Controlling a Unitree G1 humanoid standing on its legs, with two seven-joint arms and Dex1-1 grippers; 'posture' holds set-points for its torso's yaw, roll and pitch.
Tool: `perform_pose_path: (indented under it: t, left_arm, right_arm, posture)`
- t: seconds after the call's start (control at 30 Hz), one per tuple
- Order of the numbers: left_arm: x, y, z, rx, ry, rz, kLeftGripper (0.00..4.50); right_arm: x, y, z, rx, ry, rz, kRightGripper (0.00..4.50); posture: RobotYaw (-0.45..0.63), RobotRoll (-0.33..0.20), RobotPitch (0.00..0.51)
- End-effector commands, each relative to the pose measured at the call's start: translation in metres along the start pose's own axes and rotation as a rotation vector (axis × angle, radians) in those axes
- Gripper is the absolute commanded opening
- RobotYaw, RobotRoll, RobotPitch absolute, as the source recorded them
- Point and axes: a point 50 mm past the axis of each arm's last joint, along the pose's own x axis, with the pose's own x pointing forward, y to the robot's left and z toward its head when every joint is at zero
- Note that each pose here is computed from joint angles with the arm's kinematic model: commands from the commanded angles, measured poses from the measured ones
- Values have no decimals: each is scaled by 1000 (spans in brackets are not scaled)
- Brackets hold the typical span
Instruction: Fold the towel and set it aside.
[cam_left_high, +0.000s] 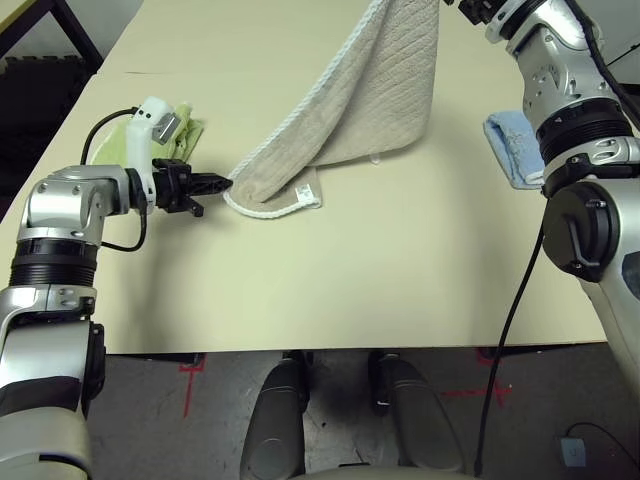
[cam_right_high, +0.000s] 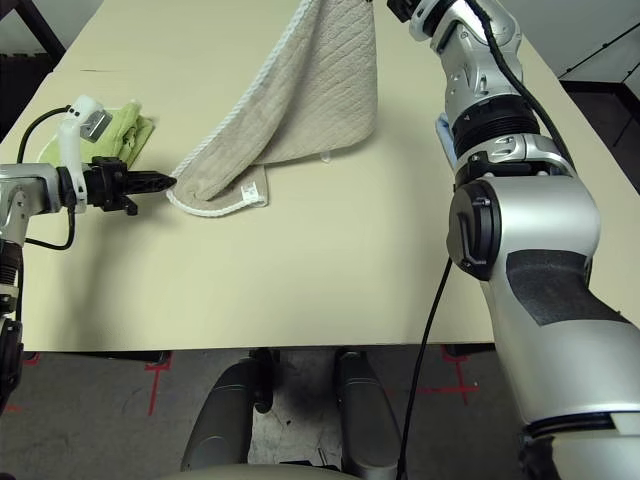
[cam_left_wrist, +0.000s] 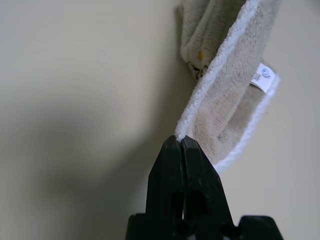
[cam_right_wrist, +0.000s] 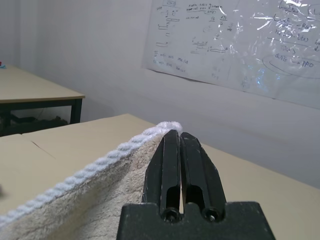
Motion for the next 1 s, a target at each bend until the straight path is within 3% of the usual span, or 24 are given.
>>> perform_pose_path:
  t: [0.03, 0.1, 0.2, 0.37, 0.5, 0.67, 0.8, 1.0]
  left_arm:
    - [-6, -3, -6, -12, 48, -35, 32]
    - [-10, 1, -3, 6, 35, 6, 32]
    - [-14, 11, 15, 71, -76, 129, 32]
    - [-33, 22, 71, 162, -365, 336, 32]
    - [-48, 23, 94, 209, -448, 407, 32]
    - [-57, 22, 107, 232, -527, 474, 32]
    - [-68, 28, 111, 192, -659, 594, 32]
    - [-69, 31, 94, 142, -587, 538, 32]
  right_arm:
    - [-4, -12, 8, -32, -10, -40, 0]
    - [-4, -19, 19, -52, -36, -62, 0]
    - [0, -25, 43, -25, -153, -89, 0]
    - [-1, -29, 59, 12, -270, -120, 0]
    - [-8, -32, 35, 5, -156, -144, 0]
    - [-32, -32, -19, 116, 53, -140, 0]
    - [-81, -40, -79, 346, 324, -216, 0]
    - [-119, -53, -88, 487, 456, -177, 0]
  posture:
    - [-30, 0, 222]
    - [-30, 0, 222]
    - [-28, 0, 222]
    - [-26, 0, 221]
    - [-22, 0, 219]
    - [-18, 0, 223]
    - [-11, 0, 237]
    - [-14, 0, 265]
